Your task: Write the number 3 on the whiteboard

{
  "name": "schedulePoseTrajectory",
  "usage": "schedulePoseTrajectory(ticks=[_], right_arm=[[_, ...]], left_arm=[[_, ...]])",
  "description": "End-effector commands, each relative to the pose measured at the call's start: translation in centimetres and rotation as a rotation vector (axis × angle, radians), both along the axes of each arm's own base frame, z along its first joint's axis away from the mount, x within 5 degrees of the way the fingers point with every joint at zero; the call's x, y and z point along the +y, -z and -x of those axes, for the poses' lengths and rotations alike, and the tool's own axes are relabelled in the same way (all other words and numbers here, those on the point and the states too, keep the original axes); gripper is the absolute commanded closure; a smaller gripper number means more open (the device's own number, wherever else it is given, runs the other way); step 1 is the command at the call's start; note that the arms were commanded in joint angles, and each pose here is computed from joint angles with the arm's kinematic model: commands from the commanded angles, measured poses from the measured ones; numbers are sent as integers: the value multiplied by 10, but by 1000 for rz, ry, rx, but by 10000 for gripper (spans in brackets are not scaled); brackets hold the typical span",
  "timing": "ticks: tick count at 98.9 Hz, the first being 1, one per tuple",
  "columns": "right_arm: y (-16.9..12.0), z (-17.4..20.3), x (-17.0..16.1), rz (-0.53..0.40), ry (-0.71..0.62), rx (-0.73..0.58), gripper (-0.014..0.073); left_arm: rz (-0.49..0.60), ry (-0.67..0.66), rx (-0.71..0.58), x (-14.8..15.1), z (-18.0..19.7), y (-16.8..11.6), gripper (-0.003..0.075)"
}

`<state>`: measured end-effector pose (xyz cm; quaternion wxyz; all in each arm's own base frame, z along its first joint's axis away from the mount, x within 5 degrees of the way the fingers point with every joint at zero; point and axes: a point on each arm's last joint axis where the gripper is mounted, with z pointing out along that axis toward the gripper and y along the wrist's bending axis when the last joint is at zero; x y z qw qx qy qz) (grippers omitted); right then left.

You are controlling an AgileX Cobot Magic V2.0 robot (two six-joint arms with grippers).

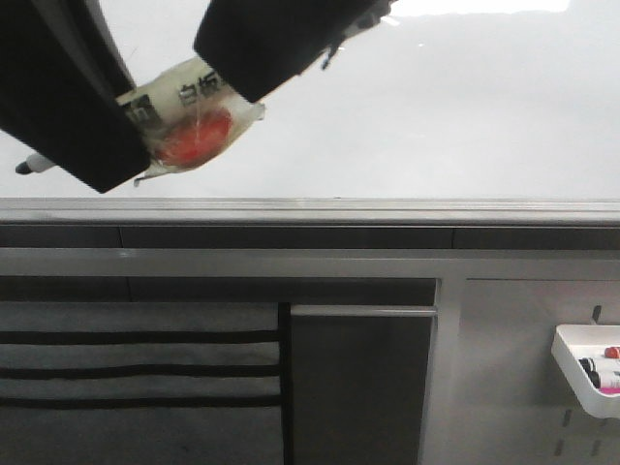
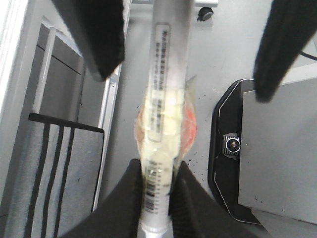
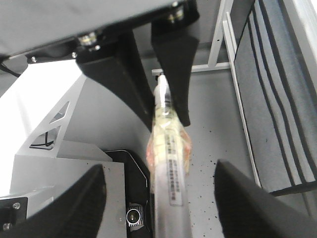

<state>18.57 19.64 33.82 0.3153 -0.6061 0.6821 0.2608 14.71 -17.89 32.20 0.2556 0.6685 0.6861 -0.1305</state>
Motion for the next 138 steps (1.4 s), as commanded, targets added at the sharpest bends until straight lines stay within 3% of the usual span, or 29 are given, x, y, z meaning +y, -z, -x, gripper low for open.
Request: schedulePoseTrajectory(ticks=[1, 43, 67, 91, 114, 129, 138], right_arm=[[-20, 1, 2, -84, 14, -54, 193], [-21, 0, 2, -96, 27, -76, 197], [-21, -1, 2, -93, 28, -79, 357], [-20, -1, 2, -82, 26, -88, 403], [-20, -1, 2, -80, 26, -89, 569], [-20, -1, 2, -80, 26, -89, 602], [-20, -1, 2, -80, 26, -89, 602]], left_arm=[[99, -9, -57, -3, 2, -19, 738], [134, -24, -95, -5, -2, -22, 738], [134, -24, -95, -5, -2, -22, 738], [134, -24, -95, -5, -2, -22, 738], [134, -24, -96, -5, -2, -22, 738], [135, -25, -99, -5, -2, -22, 737], [136, -25, -100, -5, -2, -22, 677]])
